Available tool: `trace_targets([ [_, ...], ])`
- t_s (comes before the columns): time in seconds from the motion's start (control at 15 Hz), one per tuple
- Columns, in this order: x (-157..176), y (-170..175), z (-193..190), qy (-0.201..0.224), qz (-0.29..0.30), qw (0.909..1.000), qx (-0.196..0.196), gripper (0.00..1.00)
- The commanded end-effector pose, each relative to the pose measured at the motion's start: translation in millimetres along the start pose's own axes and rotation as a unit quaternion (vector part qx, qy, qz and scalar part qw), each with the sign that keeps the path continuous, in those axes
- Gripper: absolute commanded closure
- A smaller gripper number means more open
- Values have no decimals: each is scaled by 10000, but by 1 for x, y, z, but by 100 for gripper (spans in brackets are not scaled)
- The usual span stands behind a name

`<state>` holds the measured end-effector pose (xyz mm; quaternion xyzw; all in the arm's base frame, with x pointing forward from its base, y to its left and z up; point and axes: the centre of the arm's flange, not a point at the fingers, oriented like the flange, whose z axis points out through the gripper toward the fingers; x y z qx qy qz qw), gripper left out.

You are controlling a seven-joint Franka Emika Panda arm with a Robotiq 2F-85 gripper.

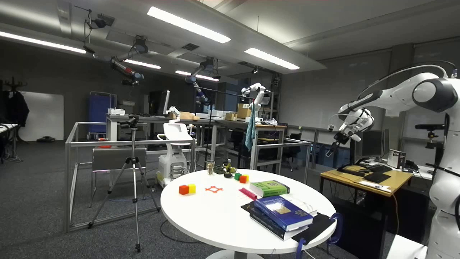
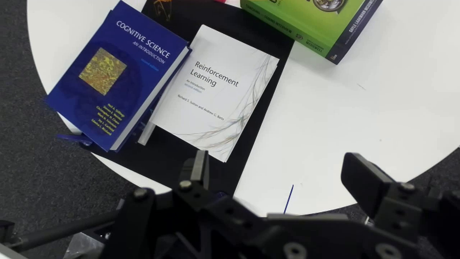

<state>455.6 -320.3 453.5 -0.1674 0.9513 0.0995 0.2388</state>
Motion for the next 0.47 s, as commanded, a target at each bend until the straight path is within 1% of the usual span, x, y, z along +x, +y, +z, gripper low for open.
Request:
trace_targets([
  [0.0, -2, -1, -5, -11, -3, 10000, -38, 0],
  [0.4, -3, -2, -8, -14, -14, 10000, -60, 0],
])
